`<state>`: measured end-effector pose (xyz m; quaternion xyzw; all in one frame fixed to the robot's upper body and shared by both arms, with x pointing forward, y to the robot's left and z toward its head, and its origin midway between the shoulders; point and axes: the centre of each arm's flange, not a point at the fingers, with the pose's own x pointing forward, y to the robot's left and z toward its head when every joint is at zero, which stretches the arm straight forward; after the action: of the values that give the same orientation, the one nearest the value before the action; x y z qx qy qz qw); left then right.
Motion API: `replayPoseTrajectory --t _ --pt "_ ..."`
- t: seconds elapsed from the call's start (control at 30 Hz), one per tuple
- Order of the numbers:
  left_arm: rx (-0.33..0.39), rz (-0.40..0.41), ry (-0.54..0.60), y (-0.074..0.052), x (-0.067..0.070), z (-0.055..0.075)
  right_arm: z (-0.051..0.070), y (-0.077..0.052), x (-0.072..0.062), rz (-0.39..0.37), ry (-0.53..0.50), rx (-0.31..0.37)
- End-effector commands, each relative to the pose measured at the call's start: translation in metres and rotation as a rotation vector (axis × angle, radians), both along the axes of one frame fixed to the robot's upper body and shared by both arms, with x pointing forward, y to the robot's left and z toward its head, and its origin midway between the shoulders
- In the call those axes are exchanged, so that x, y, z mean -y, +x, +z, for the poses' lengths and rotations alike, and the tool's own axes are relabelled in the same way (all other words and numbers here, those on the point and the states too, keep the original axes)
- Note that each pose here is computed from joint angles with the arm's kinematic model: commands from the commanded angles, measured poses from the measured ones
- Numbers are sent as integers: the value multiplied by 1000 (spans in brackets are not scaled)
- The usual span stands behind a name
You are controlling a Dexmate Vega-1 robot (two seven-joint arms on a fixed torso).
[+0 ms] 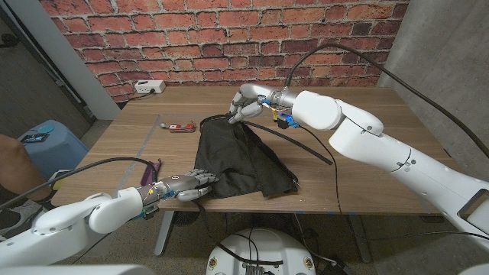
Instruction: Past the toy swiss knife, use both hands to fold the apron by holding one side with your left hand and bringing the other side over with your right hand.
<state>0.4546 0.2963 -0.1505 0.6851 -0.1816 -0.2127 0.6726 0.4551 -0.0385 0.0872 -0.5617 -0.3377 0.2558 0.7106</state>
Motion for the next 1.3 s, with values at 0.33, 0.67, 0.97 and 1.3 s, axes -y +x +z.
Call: replayPoseTrajectory --t 0.33,0.67,0.97,1.3 --pt "10 19 -16 1 0 -1 -18 30 -25 69 -54 -180" --pt "8 12 -19 2 0 0 -19 43 -36 115 -65 -266" --pt "5 7 -25 5 2 0 -18 51 -47 134 -79 -296" --pt "2 2 -33 7 5 1 -22 62 -54 132 -83 -330"
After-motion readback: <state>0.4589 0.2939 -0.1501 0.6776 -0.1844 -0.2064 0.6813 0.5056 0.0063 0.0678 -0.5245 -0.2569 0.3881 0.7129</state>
